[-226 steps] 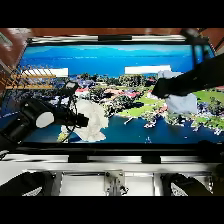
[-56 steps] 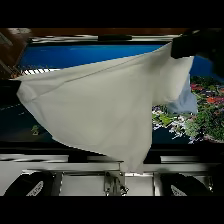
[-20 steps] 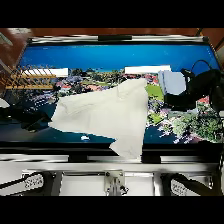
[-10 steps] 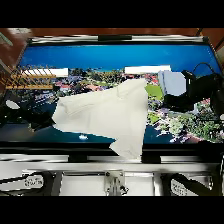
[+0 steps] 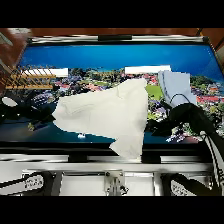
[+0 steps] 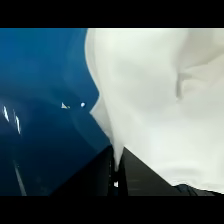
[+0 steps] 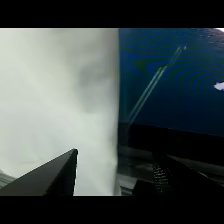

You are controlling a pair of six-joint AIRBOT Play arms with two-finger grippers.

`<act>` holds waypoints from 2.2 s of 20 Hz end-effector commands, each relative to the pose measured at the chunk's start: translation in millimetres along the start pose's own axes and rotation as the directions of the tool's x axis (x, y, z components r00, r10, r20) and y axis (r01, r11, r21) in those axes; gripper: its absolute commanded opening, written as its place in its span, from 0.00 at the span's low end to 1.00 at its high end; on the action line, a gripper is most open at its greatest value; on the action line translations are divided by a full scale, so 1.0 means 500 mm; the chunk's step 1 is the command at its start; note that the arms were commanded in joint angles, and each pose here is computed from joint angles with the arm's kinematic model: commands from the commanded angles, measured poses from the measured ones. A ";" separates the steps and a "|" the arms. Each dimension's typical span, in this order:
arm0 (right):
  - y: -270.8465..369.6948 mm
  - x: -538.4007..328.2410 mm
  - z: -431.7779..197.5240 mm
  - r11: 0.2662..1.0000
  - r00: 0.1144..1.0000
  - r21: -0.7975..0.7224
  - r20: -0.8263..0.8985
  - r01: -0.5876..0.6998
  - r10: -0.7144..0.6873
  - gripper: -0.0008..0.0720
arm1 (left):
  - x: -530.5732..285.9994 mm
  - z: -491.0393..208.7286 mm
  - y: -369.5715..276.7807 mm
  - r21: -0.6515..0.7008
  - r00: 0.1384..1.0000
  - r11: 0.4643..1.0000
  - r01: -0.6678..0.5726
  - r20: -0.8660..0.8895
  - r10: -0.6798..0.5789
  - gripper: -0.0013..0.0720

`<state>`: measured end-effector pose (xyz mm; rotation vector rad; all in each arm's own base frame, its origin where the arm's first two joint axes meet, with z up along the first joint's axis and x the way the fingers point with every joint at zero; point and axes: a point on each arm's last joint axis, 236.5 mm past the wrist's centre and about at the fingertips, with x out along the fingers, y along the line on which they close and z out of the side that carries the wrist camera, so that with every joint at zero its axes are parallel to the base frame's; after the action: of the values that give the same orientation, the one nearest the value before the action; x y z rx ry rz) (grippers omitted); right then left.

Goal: Fold the shirts.

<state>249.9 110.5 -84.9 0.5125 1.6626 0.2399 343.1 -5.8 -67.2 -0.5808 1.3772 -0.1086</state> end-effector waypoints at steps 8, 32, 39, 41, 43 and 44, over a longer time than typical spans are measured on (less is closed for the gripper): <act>0.131 0.012 0.066 0.995 0.976 -0.090 0.207 -0.050 0.068 0.10 | -0.127 0.050 -0.102 0.111 0.968 0.992 0.065 0.233 -0.089 0.06; 0.332 -0.779 -0.047 0.825 0.554 -0.390 0.825 0.408 0.115 0.10 | -0.845 -0.084 -0.398 0.422 0.235 0.868 -0.261 0.900 -0.367 0.06; 0.304 -0.477 0.324 0.873 0.749 -0.329 0.660 0.360 -0.060 0.10 | -0.460 0.127 -0.218 0.282 0.637 0.951 -0.127 0.758 -0.140 0.06; 0.294 -0.391 0.427 0.881 0.747 -0.317 0.663 0.351 -0.059 0.10 | -0.358 0.176 -0.181 0.225 0.718 0.973 -0.060 0.686 -0.115 0.06; 0.293 -0.316 0.493 0.913 0.753 -0.289 0.657 0.289 -0.031 0.11 | -0.276 0.215 -0.154 0.152 0.759 0.988 0.017 0.641 -0.112 0.06; 0.297 -0.284 0.514 0.926 0.759 -0.281 0.651 0.251 -0.009 0.11 | -0.241 0.226 -0.143 0.124 0.776 0.992 0.040 0.621 -0.109 0.06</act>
<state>498.2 123.5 118.9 0.0627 0.9485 0.2227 417.7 18.0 142.1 -0.3971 0.5804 -0.0602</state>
